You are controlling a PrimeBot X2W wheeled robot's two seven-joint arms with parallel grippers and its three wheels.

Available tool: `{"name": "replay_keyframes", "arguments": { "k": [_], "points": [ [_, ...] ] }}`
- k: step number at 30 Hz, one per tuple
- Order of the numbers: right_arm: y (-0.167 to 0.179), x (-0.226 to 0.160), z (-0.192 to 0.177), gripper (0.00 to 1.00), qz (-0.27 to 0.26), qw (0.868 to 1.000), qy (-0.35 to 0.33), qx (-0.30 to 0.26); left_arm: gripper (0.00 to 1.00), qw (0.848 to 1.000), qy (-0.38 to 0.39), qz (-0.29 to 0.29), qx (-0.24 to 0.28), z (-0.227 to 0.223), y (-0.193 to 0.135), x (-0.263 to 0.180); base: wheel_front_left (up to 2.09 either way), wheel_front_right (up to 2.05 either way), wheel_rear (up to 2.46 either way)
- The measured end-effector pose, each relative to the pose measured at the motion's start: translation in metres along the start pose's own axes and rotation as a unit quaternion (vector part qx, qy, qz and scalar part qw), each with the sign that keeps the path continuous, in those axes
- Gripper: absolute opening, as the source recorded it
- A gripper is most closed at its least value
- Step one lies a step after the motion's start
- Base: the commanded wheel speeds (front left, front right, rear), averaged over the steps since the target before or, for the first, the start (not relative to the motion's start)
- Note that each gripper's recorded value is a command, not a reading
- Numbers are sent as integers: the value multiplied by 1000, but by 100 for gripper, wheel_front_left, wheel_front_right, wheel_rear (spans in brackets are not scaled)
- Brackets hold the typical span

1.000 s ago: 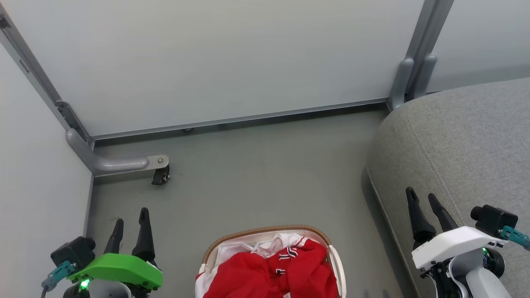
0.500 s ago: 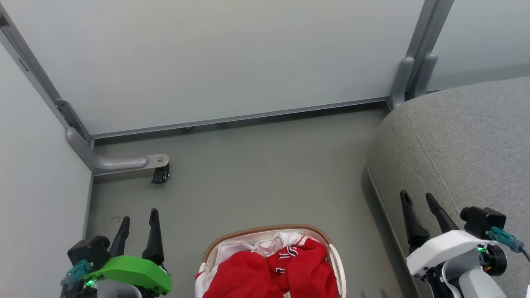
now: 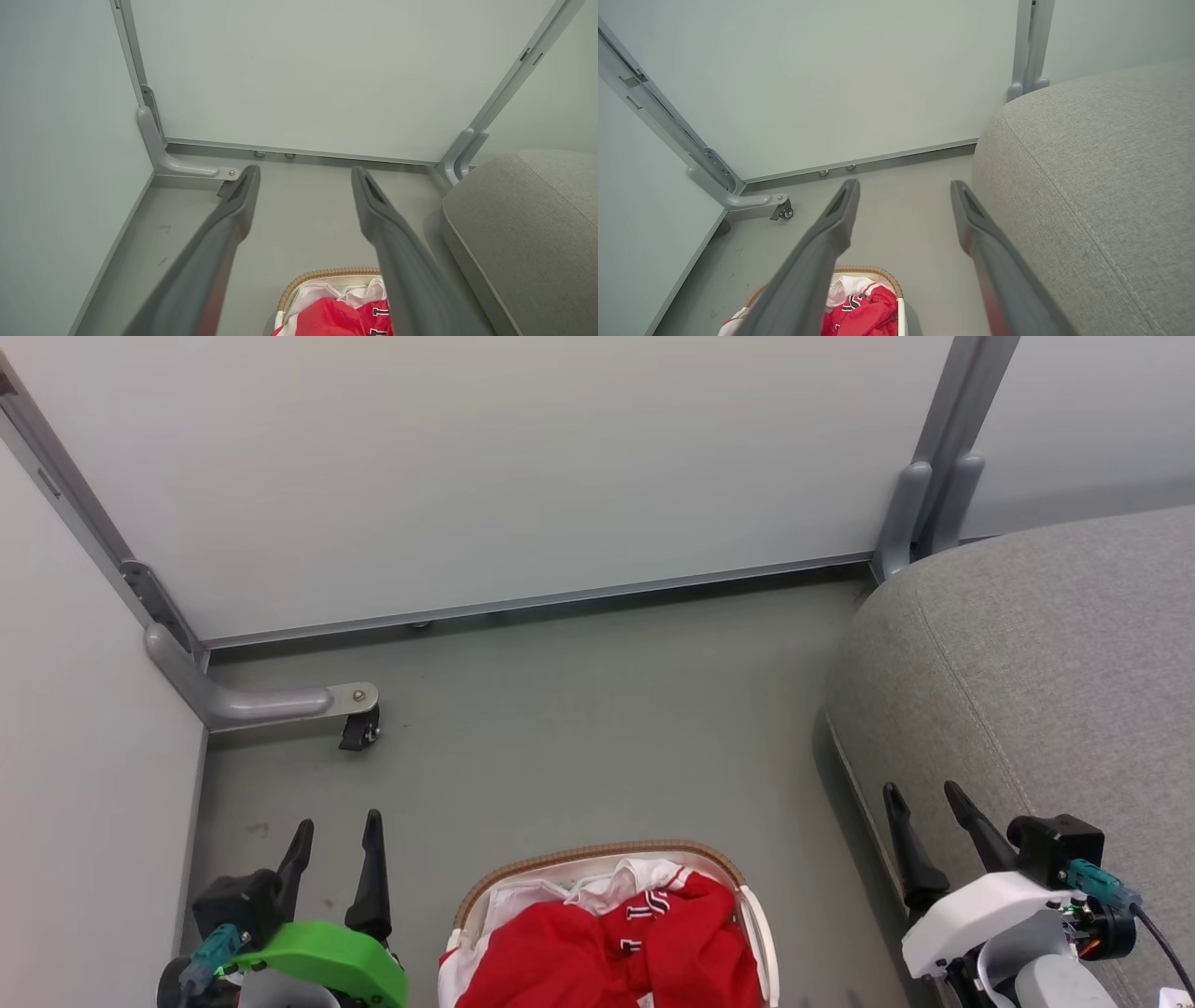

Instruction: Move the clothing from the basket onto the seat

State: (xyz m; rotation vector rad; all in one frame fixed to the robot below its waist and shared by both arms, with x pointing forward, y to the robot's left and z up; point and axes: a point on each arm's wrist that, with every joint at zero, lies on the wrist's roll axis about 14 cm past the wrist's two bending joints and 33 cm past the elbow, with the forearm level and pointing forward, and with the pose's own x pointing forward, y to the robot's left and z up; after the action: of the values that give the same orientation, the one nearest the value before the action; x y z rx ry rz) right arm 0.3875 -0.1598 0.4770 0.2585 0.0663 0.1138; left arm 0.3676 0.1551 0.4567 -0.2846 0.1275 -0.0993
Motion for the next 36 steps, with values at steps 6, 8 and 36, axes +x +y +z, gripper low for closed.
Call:
{"name": "replay_keyframes", "arguments": {
  "k": [6, 8, 36],
  "points": [
    [0, -1, -4, 100, 3, 1000, 4, -26, 100, 1000, 9, -10, 20, -8, -5, -1, 0, 0, 0],
    [0, -1, -6, 100, 4, 999, 7, -34, 100, 999, 17, -13, 24, -14, -7, 0, 0, 0, 0],
    [-7, 91, -10, 100, 28, 991, -25, -129, 100, 941, 222, -204, 155, -164, -45, 91, 0, 0, 0]
  ]
}}
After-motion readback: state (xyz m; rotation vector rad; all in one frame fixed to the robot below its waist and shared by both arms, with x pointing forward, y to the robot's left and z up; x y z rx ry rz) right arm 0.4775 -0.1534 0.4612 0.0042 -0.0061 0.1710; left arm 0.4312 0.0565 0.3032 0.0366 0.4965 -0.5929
